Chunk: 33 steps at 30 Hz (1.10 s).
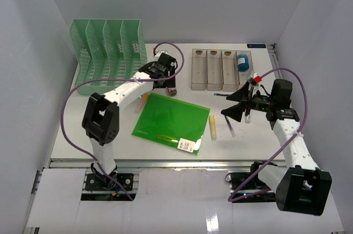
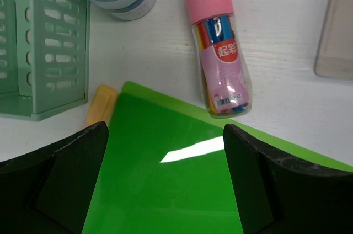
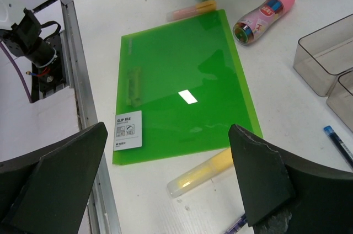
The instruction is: Organize the desk
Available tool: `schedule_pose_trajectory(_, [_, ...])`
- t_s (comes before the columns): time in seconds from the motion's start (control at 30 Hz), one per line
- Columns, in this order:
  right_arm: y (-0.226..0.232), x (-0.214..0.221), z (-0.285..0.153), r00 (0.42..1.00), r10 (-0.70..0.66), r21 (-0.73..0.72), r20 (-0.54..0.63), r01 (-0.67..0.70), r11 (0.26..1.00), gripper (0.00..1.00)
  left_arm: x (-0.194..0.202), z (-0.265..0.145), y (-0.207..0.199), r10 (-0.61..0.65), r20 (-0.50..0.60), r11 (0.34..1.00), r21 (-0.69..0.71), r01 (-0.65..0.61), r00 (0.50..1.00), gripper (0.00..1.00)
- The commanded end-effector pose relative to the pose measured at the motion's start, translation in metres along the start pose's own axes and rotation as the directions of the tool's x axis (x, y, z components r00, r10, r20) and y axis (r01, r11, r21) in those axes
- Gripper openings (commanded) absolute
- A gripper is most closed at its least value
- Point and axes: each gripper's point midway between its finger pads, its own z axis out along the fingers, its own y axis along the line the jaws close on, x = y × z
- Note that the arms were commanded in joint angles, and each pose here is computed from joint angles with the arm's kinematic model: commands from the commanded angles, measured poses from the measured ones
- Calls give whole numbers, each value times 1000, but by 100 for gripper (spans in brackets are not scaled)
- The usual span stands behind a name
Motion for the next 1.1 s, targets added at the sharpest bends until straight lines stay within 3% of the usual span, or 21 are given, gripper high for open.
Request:
schedule_pose_trajectory(0.0, [2,-7,-2,999,-42,1,31,42,999,97,-29,19,13,11,29,997,-75,-9,1000,96])
schedule_pose_trajectory(0.33, [-1,-7,-3,999,-35,11,31,35,999,97,-50,57,32,-53,6,988,-147,54,999,97])
schedule_pose_trajectory(0.67, [-4,-7,-5,999,-27,19,33,26,999,97,-44,89,35,-65,-29,985,-163,60,997,97])
schedule_pose_trajectory(1.07, [-8,-5,-6,999,-16,27,33,15,1000,97,-61,108,39,-80,0,983,-168,79,997,97])
